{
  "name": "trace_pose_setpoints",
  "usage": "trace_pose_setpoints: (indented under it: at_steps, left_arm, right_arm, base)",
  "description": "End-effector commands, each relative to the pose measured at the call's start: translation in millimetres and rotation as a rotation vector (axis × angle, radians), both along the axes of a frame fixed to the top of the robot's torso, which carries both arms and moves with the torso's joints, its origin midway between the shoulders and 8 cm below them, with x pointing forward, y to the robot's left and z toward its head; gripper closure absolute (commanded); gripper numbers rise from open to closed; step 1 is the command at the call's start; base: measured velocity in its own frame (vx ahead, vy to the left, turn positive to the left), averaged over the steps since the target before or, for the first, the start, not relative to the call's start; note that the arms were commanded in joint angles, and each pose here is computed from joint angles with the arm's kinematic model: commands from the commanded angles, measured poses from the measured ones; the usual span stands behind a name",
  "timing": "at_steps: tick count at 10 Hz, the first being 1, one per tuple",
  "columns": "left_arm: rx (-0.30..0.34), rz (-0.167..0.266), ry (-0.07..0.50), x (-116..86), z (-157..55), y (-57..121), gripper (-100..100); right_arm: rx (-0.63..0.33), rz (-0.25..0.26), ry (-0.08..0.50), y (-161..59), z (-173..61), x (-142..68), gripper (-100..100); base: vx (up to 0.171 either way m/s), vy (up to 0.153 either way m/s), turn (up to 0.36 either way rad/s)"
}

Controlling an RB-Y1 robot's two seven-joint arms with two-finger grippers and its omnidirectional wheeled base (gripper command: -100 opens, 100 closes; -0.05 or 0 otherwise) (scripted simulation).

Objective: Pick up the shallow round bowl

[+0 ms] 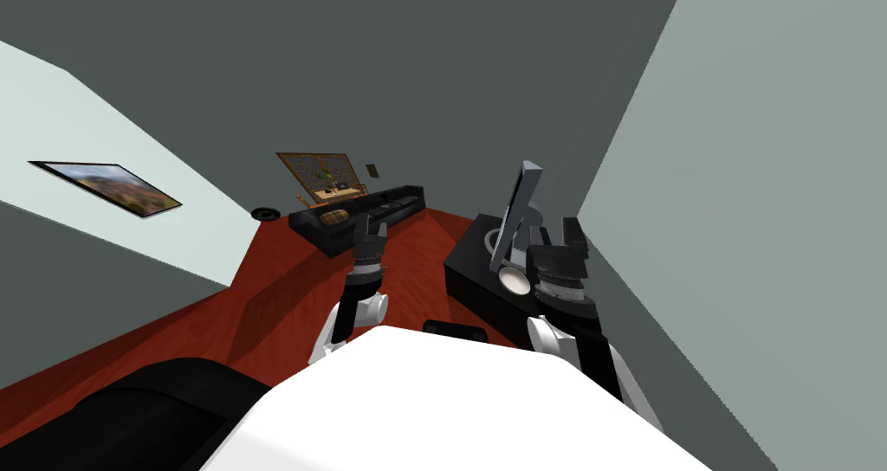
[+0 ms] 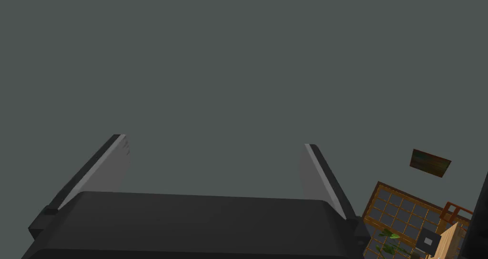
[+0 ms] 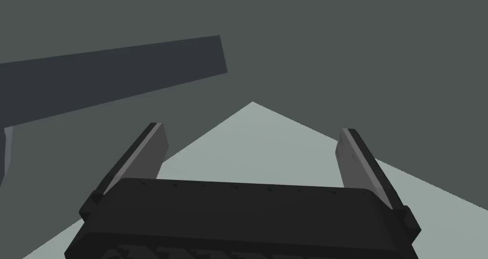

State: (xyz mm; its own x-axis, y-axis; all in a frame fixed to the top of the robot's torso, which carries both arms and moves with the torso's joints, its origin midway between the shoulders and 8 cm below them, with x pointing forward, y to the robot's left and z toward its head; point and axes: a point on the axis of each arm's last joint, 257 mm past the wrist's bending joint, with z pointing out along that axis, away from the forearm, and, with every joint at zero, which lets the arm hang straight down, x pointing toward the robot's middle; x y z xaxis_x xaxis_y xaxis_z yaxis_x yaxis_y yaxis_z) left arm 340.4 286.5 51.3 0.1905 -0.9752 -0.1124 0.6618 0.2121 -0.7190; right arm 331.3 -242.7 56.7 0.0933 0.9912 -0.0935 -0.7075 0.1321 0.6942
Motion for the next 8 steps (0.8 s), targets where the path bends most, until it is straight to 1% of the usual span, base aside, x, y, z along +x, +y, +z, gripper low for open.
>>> trace_pose_setpoints:
  at_steps: [1,4,7,8]
  left_arm:
    - [0.000,0.000,0.000,0.0,0.0,0.0,0]
    - [0.000,0.000,0.000,0.0,0.0,0.0,0]
    - [0.000,0.000,0.000,0.0,0.0,0.0,0]
    - [0.000,0.000,0.000,0.0,0.0,0.0,0]
  right_arm:
    - [-0.044,0.006,0.023,6.7,-8.3,5.8,-100]
    - [-0.139,0.015,0.079,19.3,-31.1,20.2,-100]
    - [-0.271,0.022,0.158,32.9,-67.8,39.6,-100]
    - [-0.271,0.022,0.164,32.5,-70.3,40.5,-100]
  base:
    - [-0.017,0.008,0.055]
    - [-0.029,0.015,0.078]
    - [-0.034,0.020,0.107]
    - [-0.025,0.010,0.035]
